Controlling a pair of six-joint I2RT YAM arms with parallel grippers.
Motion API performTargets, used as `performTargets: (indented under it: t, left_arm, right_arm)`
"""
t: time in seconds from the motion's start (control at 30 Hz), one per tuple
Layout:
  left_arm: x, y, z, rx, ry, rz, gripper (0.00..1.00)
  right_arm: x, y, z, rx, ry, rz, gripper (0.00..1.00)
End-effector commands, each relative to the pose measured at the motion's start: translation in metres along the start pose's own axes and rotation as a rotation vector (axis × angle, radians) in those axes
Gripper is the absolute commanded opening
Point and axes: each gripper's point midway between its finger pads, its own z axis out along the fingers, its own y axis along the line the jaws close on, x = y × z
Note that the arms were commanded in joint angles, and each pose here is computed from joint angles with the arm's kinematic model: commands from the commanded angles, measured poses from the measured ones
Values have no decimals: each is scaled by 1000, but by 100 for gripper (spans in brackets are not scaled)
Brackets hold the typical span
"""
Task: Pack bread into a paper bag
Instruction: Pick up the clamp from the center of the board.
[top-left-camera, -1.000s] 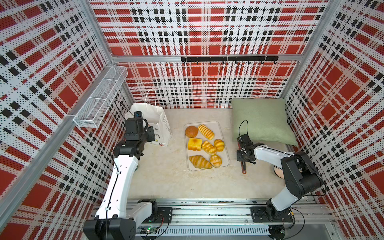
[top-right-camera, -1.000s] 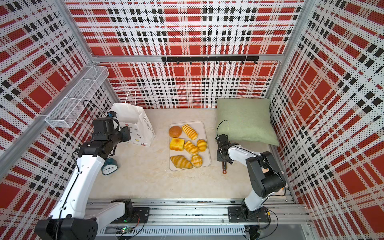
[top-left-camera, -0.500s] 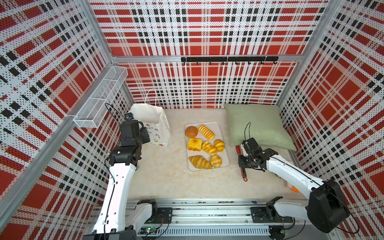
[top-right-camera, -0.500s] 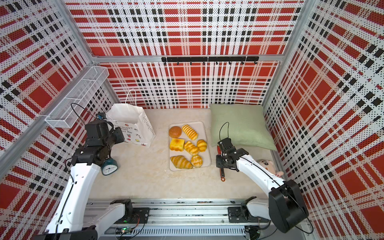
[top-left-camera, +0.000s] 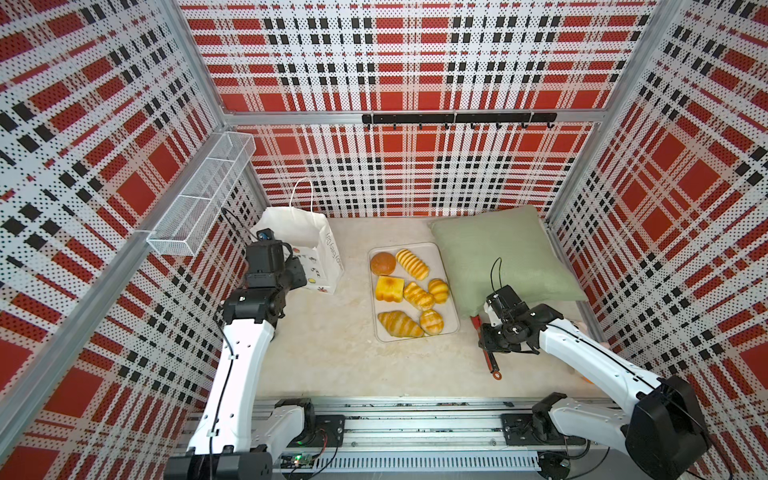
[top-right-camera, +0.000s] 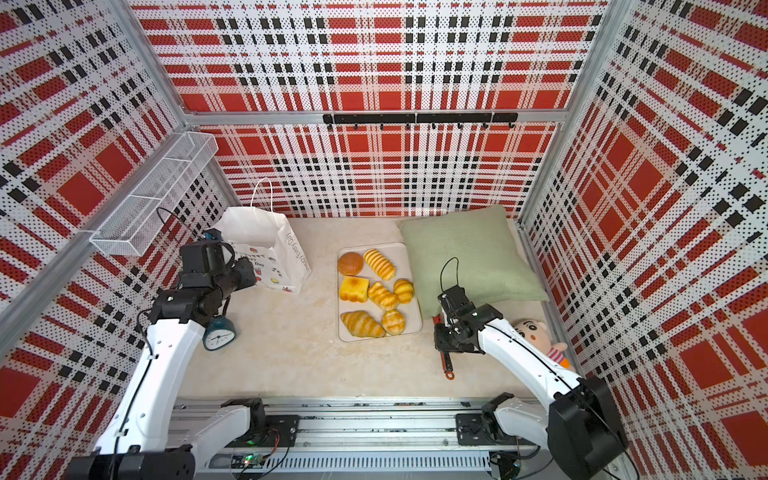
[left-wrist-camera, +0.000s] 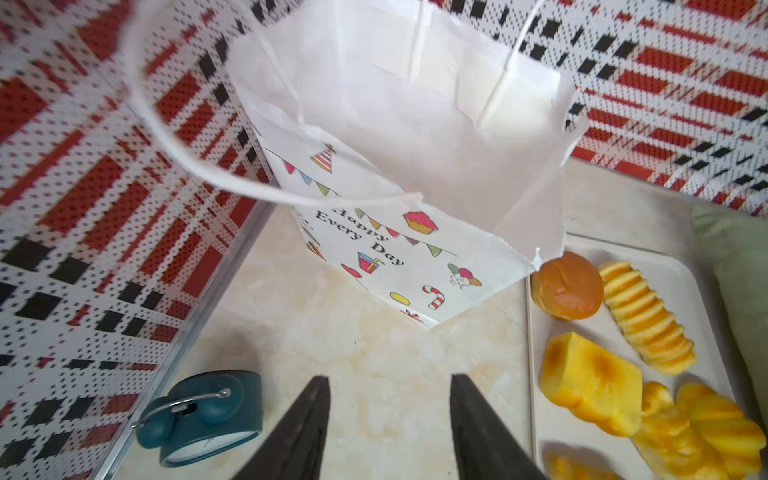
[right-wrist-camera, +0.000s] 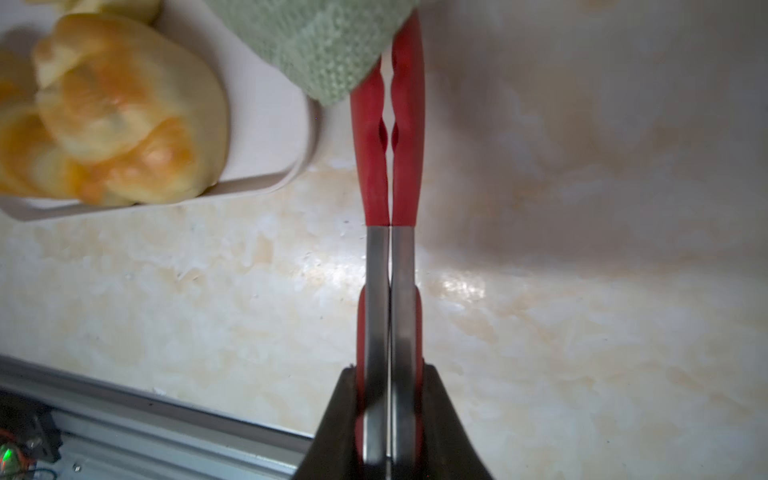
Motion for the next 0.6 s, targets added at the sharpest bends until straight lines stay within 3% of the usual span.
performTargets:
  t: [0.0, 0.1, 0.2, 0.43, 0.57]
  left_arm:
    - [-15, -6, -21, 14, -69, 50, 53]
    - [-13, -17, -18, 35, -57, 87, 53]
    - [-14, -22, -15, 52, -62, 85, 54]
    - [-13, -20, -13, 46, -64, 96, 54]
    - [-10, -18, -14, 41, -63, 99, 54]
  right_arm:
    - [-54, -5, -24, 37, -219, 116, 0]
    - [-77, -16, -33, 37, -283, 158, 2]
    - [-91, -25, -27, 64, -272, 146, 2]
    - [-79, -32, 9, 87, -162, 148, 32]
    - [-60, -37, 28, 84, -103, 165, 41]
